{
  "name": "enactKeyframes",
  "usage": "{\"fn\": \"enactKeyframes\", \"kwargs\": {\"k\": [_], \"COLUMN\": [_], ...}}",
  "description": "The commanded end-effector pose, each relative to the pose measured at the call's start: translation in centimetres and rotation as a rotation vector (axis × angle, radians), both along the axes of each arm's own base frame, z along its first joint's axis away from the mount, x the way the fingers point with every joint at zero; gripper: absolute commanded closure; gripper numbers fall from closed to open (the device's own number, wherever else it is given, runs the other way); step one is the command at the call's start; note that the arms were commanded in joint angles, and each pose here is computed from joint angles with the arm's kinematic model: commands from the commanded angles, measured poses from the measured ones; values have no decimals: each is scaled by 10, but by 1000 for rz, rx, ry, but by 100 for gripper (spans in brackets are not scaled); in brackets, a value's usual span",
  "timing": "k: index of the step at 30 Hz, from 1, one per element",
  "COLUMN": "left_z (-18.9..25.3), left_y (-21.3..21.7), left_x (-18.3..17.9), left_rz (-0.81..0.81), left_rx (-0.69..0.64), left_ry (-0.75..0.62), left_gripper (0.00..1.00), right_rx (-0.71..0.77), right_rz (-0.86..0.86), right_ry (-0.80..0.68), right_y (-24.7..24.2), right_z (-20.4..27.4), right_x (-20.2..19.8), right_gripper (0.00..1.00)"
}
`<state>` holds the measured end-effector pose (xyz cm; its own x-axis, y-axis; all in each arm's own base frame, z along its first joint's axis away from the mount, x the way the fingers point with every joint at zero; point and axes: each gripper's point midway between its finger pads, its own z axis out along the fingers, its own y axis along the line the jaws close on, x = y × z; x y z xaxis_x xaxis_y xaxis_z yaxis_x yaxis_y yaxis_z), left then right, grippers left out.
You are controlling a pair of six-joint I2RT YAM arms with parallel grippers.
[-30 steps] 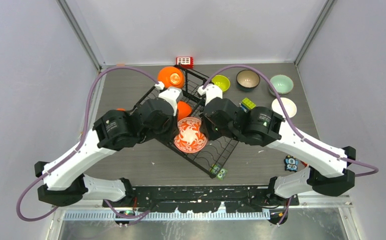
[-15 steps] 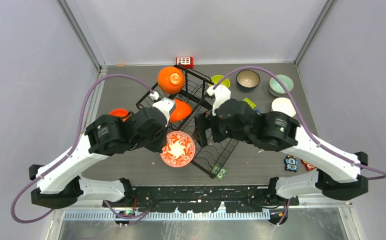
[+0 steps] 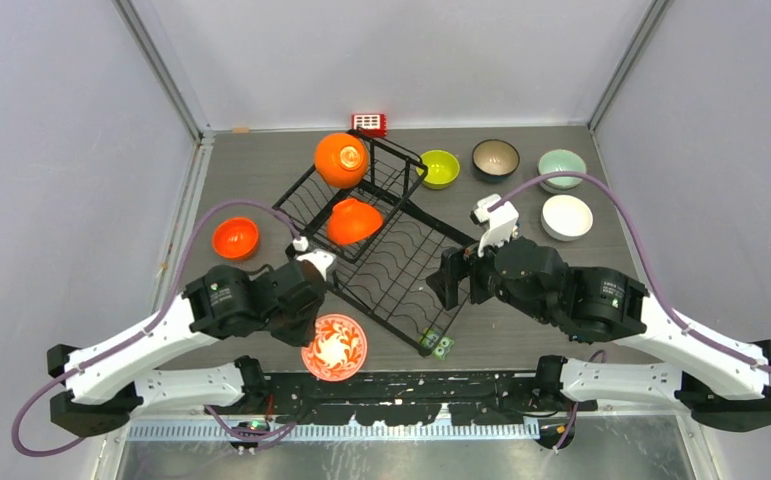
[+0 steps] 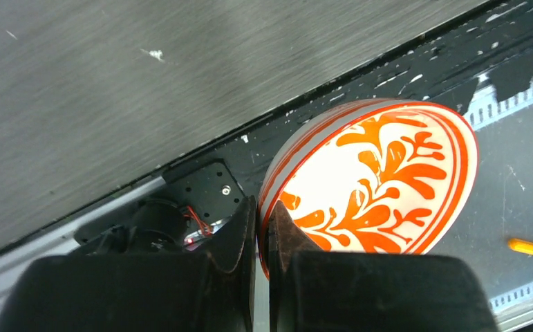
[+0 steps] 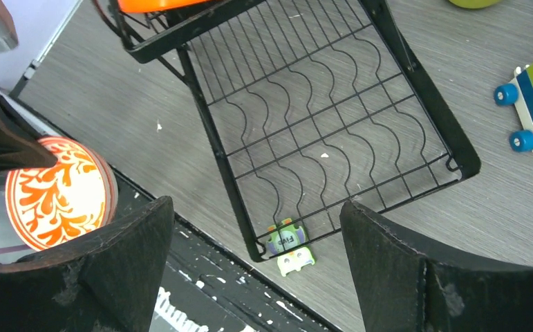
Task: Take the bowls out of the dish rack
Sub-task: Place the bowl at the center of the board.
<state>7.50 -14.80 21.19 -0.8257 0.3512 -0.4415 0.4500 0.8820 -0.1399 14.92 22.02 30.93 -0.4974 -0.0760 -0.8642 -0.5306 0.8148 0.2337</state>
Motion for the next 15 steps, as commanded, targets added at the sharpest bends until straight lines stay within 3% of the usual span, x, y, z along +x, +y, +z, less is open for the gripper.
{"fn": "enactKeyframes", "kwargs": {"k": [1, 15], "left_z": [-17, -100], "left_y": [-25, -25], "left_x": [-1, 12], "left_rz": [114, 403], "left_rx": [-150, -251], "left_ry": [48, 52], "left_gripper": [100, 100], "right_rx": [99, 94], "right_rz": [-84, -141], "right_ry": [-59, -43], "right_y": [-4, -8], "right_z": [10, -31], "right_x": [12, 17], "right_gripper": [7, 7]}}
